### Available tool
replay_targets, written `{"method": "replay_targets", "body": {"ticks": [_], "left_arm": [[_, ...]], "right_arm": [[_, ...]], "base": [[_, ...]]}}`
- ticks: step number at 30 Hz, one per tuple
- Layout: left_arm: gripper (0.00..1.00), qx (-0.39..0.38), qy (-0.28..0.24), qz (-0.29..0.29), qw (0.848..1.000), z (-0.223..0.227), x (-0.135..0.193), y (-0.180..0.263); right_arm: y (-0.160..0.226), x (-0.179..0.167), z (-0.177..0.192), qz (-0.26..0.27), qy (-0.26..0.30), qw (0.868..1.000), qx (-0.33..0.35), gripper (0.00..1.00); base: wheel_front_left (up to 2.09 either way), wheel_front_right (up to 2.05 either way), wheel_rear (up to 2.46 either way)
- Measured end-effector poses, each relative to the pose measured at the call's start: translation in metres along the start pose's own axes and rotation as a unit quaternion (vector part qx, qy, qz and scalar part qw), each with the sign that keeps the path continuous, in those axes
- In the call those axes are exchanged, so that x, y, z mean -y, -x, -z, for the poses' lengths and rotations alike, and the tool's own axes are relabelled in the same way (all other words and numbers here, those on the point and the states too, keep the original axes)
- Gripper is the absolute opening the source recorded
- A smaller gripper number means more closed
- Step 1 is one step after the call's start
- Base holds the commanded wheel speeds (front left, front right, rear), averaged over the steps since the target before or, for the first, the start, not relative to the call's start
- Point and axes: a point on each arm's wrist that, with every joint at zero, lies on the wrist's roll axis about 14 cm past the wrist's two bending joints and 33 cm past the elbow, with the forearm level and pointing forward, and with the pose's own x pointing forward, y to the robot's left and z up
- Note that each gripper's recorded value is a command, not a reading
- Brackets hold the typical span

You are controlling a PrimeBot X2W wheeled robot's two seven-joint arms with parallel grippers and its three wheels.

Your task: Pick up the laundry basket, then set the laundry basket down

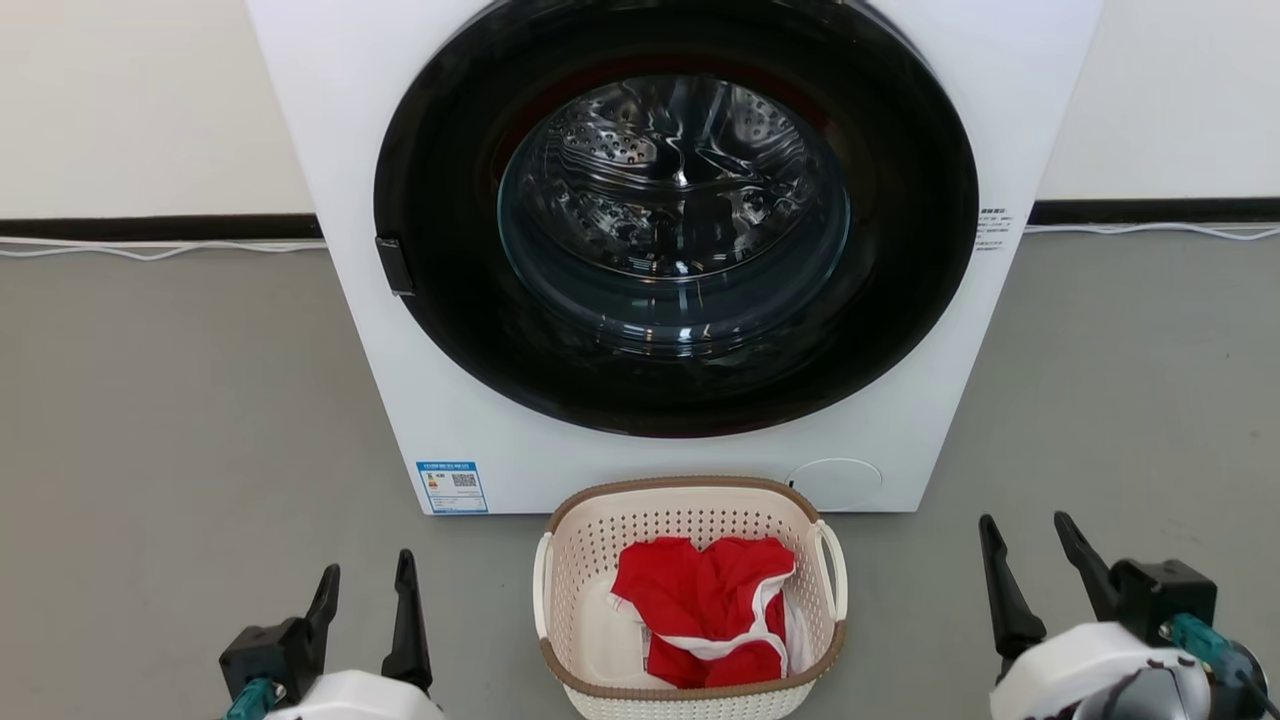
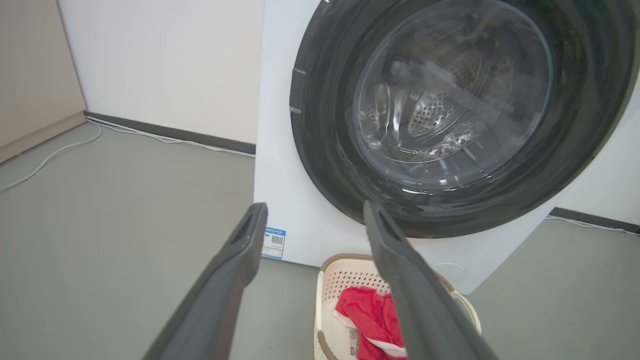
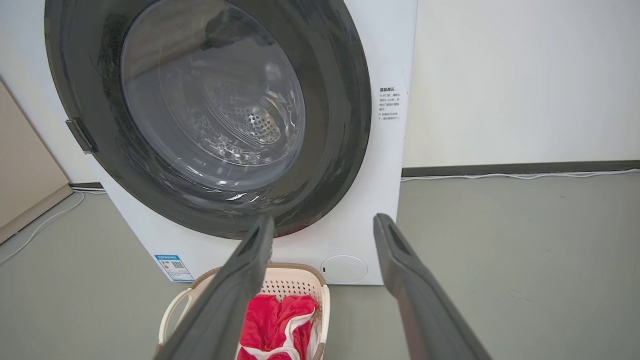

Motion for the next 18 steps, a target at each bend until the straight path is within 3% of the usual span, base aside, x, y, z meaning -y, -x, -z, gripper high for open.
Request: {"method": "replay_targets", "body": {"ticks": [18], "left_arm": [[1.00, -0.009, 0.000, -0.010, 1.000, 0.000, -0.007, 0.013]], "right_arm": [[0.015, 0.001, -0.002, 0.003, -0.005, 1.000, -0.003, 1.00]], "base": [[0.00, 0.00, 0.00]]}}
